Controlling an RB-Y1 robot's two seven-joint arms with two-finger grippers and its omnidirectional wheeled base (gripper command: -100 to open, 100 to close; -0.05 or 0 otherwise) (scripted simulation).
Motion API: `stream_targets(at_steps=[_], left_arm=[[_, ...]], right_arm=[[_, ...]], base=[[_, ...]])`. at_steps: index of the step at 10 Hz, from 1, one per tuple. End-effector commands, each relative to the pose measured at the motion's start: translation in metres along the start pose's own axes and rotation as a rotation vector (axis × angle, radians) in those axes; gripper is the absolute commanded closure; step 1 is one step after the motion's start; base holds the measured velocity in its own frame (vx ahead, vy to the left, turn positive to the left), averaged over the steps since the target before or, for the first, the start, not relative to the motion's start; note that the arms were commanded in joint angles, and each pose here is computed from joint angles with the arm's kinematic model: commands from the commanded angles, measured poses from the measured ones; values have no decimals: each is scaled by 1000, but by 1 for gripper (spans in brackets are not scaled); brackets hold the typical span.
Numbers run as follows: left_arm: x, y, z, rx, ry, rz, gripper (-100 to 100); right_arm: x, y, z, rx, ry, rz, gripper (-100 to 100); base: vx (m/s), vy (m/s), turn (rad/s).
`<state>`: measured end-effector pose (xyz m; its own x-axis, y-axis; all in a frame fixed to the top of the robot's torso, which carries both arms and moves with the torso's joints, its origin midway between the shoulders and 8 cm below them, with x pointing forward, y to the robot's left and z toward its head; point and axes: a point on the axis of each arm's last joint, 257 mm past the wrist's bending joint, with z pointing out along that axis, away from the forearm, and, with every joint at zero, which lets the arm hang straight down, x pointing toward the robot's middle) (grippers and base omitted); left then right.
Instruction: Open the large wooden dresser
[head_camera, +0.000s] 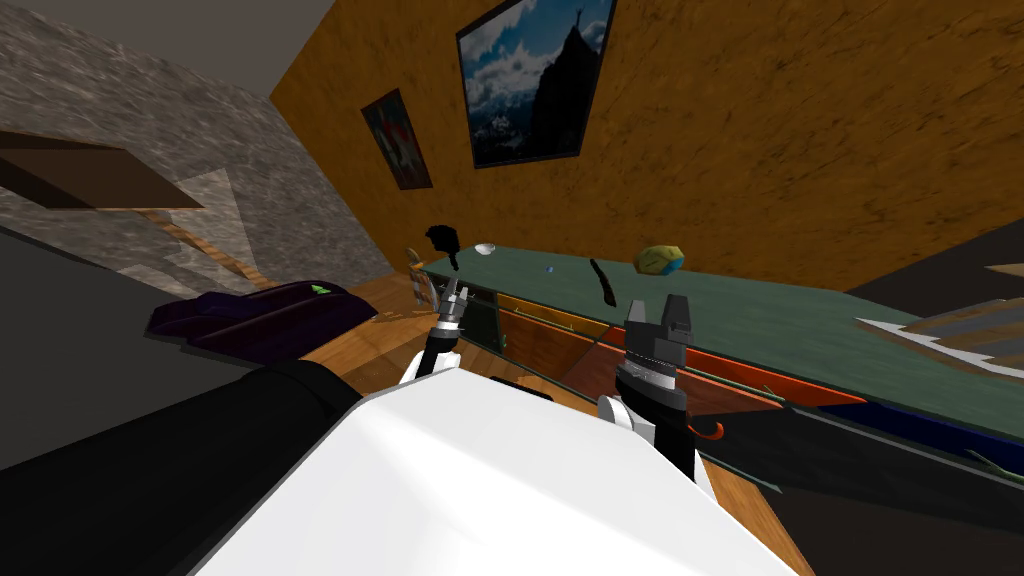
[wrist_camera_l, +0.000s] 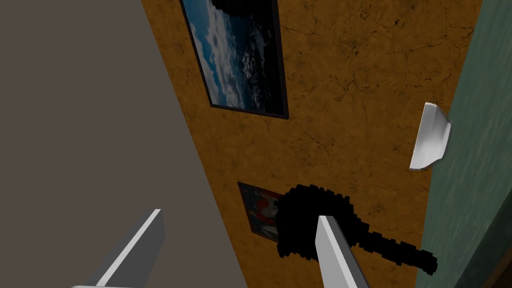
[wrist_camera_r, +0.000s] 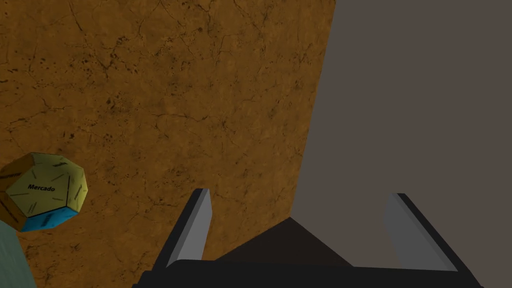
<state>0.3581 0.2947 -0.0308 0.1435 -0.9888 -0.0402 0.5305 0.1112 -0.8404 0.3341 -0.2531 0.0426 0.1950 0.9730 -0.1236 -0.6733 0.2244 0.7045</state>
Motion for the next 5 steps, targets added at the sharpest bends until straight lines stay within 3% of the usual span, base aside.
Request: stream_targets(at_steps=[1,4,5], left_arm=[[0,0,0,0,0,0,0],[0,0,0,0,0,0,0],[0,0,0,0,0,0,0]], right_arm=[[0,0,0,0,0,0,0],[0,0,0,0,0,0,0],[5,-2,0,2,36,-30,-100]], base=[[0,0,0],[0,0,0],[3,13,-6]])
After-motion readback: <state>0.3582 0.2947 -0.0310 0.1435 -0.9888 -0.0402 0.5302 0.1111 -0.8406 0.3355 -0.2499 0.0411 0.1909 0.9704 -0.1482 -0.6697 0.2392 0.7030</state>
